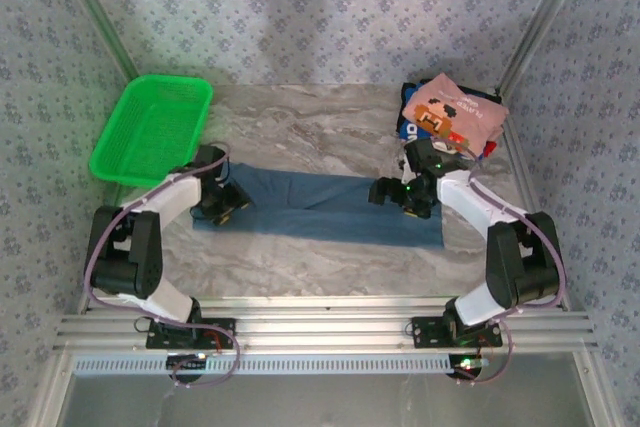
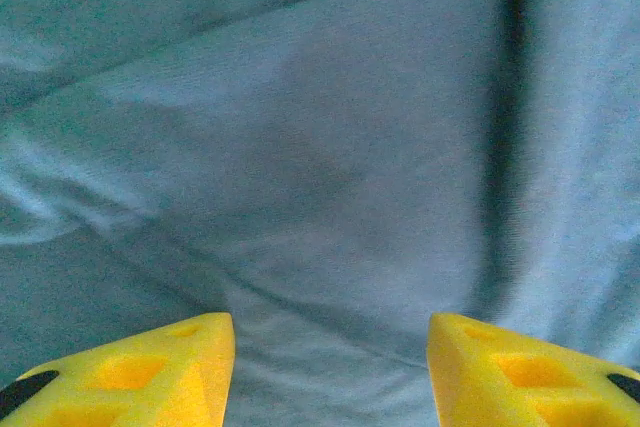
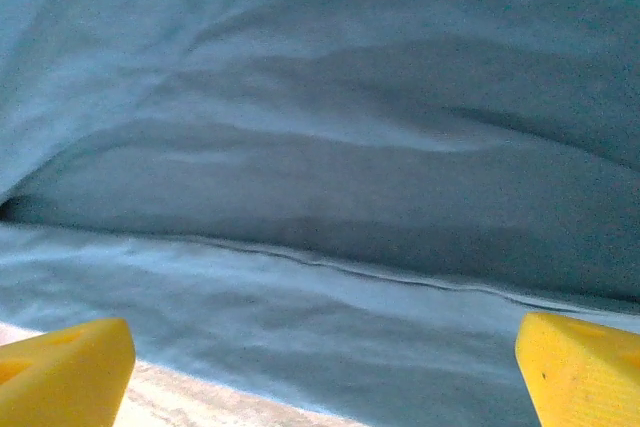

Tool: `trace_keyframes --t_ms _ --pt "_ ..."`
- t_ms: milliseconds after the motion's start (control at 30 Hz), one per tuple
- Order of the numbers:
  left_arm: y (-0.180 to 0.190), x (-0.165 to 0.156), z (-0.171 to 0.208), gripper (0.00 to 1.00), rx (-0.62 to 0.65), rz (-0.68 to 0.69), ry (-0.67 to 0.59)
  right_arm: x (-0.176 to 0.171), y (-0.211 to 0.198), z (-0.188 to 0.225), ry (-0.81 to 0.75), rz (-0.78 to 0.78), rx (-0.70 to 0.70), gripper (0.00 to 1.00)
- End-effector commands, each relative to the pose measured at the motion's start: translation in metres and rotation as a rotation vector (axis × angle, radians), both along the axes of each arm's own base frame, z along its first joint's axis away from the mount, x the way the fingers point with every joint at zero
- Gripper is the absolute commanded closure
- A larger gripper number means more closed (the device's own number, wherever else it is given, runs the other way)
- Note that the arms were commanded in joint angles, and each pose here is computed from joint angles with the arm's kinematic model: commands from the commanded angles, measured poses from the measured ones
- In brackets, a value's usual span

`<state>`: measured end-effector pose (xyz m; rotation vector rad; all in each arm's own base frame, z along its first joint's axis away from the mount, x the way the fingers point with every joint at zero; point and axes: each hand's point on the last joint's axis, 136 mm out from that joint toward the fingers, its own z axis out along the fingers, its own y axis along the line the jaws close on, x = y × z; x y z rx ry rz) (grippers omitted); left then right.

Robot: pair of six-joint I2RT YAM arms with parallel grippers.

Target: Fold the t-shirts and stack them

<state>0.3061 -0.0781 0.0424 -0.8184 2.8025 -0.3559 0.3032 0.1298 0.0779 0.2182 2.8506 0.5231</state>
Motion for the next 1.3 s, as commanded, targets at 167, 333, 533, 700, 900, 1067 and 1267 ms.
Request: trace_keyframes --t_ms 167,333,533,700,900,1067,1267 --pt "0.028 -0.006 -0.004 0.47 0.034 0.108 -0.028 -0.003 -0.047 -0.014 0.054 -0.129 -0.082 0.02" --pt "0.028 0.013 -0.017 0.49 0.03 0.127 -0.02 0.002 -0.059 -0.033 0.118 -0.162 -0.099 0.16" --pt "0.029 0.05 -0.024 0.53 0.045 0.148 -0.027 -0.006 -0.092 -0.067 0.246 -0.196 -0.297 0.37" --pt "0.022 0.099 -0.026 0.54 0.053 0.096 -0.035 -0.024 -0.094 -0.076 0.3 -0.203 -0.369 0.45" --pt "0.015 0.163 -0.034 0.56 0.07 0.029 -0.046 -0.056 -0.058 -0.079 0.35 -0.236 -0.29 0.48" --pt "-0.001 0.218 -0.037 0.56 0.015 0.001 -0.088 -0.083 -0.002 -0.078 0.381 -0.223 -0.218 0.48" --pt "-0.019 0.273 -0.047 0.56 -0.062 -0.008 -0.131 -0.094 0.071 -0.081 0.413 -0.259 -0.057 0.48"
